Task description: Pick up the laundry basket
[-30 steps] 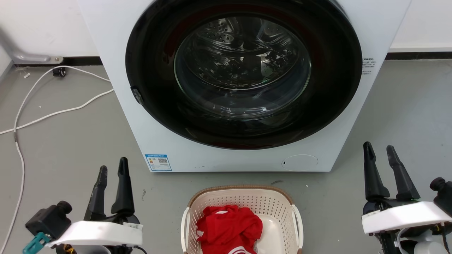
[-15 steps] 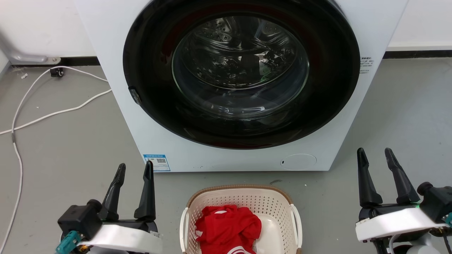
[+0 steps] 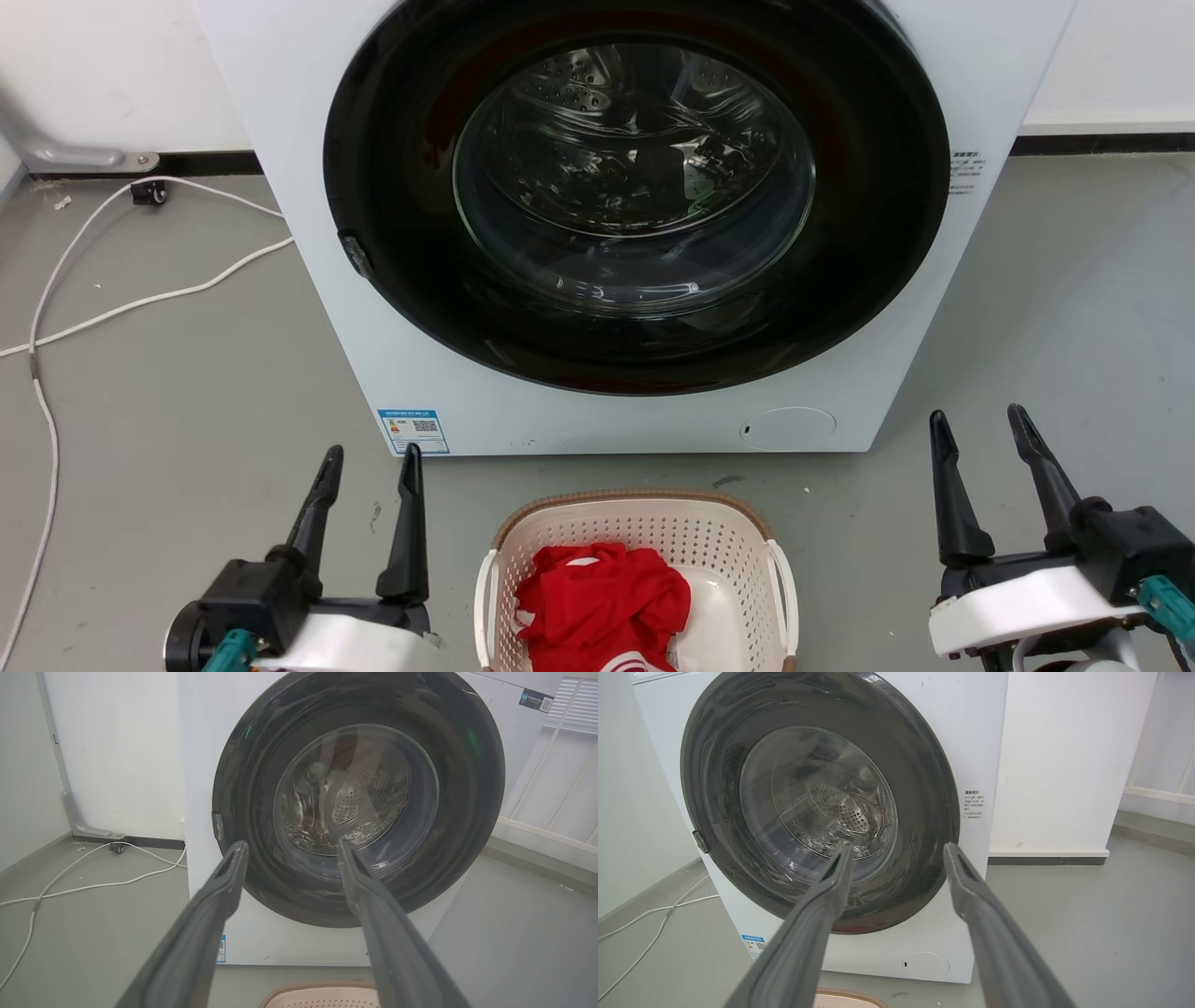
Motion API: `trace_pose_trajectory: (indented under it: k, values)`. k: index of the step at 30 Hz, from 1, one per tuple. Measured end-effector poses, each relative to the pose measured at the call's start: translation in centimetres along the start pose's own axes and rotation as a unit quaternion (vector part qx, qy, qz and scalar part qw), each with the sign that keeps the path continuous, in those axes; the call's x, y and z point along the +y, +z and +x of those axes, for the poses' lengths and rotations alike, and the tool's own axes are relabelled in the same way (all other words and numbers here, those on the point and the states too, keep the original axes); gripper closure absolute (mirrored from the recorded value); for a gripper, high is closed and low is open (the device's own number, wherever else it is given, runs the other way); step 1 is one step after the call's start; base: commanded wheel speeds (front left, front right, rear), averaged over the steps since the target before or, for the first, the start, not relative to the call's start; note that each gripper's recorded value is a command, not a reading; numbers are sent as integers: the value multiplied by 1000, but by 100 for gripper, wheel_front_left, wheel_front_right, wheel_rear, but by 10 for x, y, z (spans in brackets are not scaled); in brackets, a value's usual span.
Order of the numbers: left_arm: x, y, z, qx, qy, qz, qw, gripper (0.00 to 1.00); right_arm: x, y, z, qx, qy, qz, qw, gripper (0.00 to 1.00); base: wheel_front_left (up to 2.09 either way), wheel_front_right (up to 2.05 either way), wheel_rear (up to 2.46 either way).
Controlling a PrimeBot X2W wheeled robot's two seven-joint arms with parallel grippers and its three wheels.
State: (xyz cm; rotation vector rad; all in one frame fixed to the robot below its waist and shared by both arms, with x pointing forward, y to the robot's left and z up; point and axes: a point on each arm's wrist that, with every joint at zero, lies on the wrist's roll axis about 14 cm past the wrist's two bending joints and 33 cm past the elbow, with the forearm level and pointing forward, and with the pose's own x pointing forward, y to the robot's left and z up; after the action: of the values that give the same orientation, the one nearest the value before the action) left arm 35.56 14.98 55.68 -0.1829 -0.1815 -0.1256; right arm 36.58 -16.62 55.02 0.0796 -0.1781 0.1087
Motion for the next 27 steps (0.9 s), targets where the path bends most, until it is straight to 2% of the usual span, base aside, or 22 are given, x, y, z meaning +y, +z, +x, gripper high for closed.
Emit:
trace_pose_trajectory:
  k: [8, 16, 20, 27]
  values:
    - [-12, -12, -4, 14, -27, 38, 999, 0, 6, -4, -2, 4, 13, -36, 999, 0, 0, 0, 0]
    - [-16, -19, -9, 21, -37, 48, 998, 0, 10, -13, -5, 15, 23, -61, 998, 0, 0, 0, 0]
    - [-9, -23, -10, 23, -17, 13, 1000, 0, 8, -11, -6, 10, 18, -48, 999, 0, 0, 0, 0]
    - [-7, -34, -15, 36, -27, 24, 999, 0, 4, -15, -9, 12, 8, -26, 1000, 0, 0, 0, 0]
